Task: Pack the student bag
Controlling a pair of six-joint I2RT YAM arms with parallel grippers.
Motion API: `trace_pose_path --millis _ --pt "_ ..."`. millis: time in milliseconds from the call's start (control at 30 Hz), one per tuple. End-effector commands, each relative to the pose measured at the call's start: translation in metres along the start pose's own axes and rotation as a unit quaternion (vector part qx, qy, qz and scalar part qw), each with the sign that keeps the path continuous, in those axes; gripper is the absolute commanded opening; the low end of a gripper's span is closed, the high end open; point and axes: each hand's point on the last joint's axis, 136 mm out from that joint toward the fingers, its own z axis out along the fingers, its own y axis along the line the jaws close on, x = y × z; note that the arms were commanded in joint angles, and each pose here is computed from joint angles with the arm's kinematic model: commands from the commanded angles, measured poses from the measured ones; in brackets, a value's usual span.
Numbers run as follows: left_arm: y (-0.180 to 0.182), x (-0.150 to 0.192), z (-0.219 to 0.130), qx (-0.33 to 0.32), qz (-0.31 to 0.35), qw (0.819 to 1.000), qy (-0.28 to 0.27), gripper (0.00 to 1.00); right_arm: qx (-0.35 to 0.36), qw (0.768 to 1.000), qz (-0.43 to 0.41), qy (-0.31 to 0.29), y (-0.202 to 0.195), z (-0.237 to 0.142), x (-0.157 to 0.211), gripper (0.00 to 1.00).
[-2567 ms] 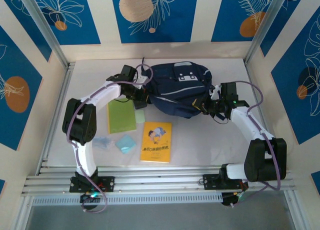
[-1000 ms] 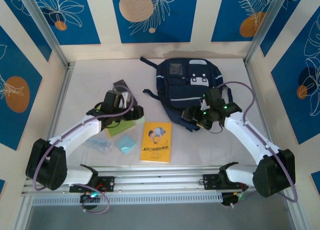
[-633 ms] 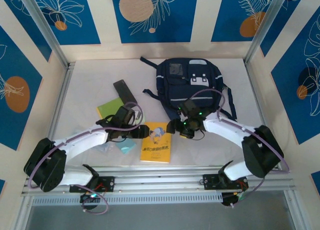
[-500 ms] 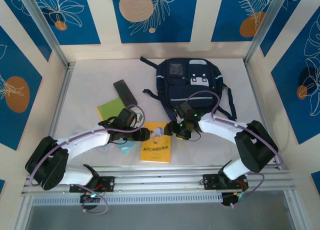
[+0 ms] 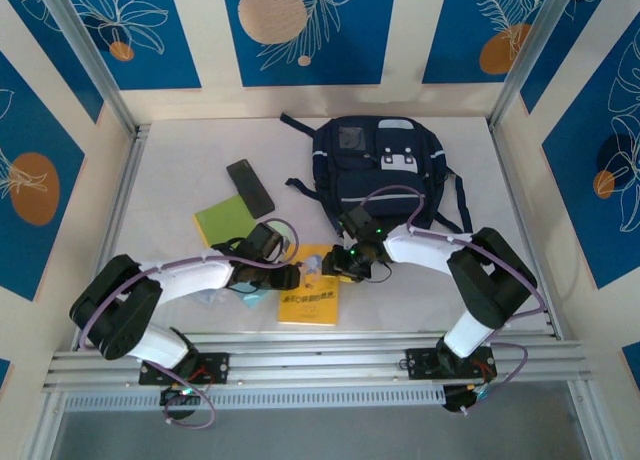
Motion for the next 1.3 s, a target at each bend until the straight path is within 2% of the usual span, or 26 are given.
trace_pose_path --millis 0,167,400,433,500,533,600,633,733,800,967,1100,1267 --pt "-0.002 0.012 0.010 0.007 -0.004 1.000 0.022 0.52 -0.074 0.997 -0.025 -0.013 0.043 -0.022 -0.001 0.41" --pt "-0.002 0.012 0.011 0.006 -0.005 1.000 0.023 0.49 -0.078 0.996 -0.034 -0.029 0.048 -0.032 -0.003 0.37" --pt "-0.004 0.010 0.010 0.010 -0.007 1.000 0.018 0.49 -0.086 0.996 -0.029 -0.002 0.047 -0.013 -0.001 0.25" --pt "-0.005 0.009 0.009 0.011 -0.007 1.000 0.017 0.49 -0.085 0.996 -0.026 0.003 0.047 -0.010 -0.001 0.21" --pt "-0.005 0.008 0.007 0.011 -0.007 1.000 0.012 0.49 -0.083 0.996 -0.025 0.005 0.046 -0.010 -0.001 0.05" --pt "-0.005 0.007 0.005 0.009 -0.008 1.000 0.009 0.50 -0.081 0.996 -0.025 0.001 0.046 -0.012 -0.002 0.00" --pt "-0.004 0.001 -0.002 0.004 -0.011 1.000 -0.006 0.57 -0.086 0.996 -0.033 -0.009 0.050 -0.021 -0.005 0.00" --pt "-0.005 -0.004 -0.007 0.004 -0.014 1.000 -0.018 0.65 -0.092 0.995 -0.037 -0.014 0.053 -0.027 -0.007 0.00" --pt "-0.010 -0.025 -0.024 0.014 -0.021 0.997 -0.066 0.82 -0.121 0.991 -0.049 -0.034 0.062 -0.051 -0.019 0.00" --pt "-0.015 -0.040 -0.035 0.029 -0.029 0.994 -0.102 0.88 -0.141 0.987 -0.059 -0.047 0.066 -0.067 -0.027 0.00" --pt "-0.034 -0.071 -0.044 0.081 -0.059 0.981 -0.163 0.91 -0.214 0.973 -0.069 -0.054 0.068 -0.100 -0.042 0.00" --pt "-0.047 -0.080 -0.030 0.123 -0.083 0.976 -0.160 0.91 -0.271 0.957 -0.079 -0.059 0.074 -0.117 -0.046 0.00" --pt "-0.065 -0.093 -0.019 0.173 -0.098 0.967 -0.159 0.91 -0.291 0.951 -0.080 -0.065 0.068 -0.125 -0.048 0.00"
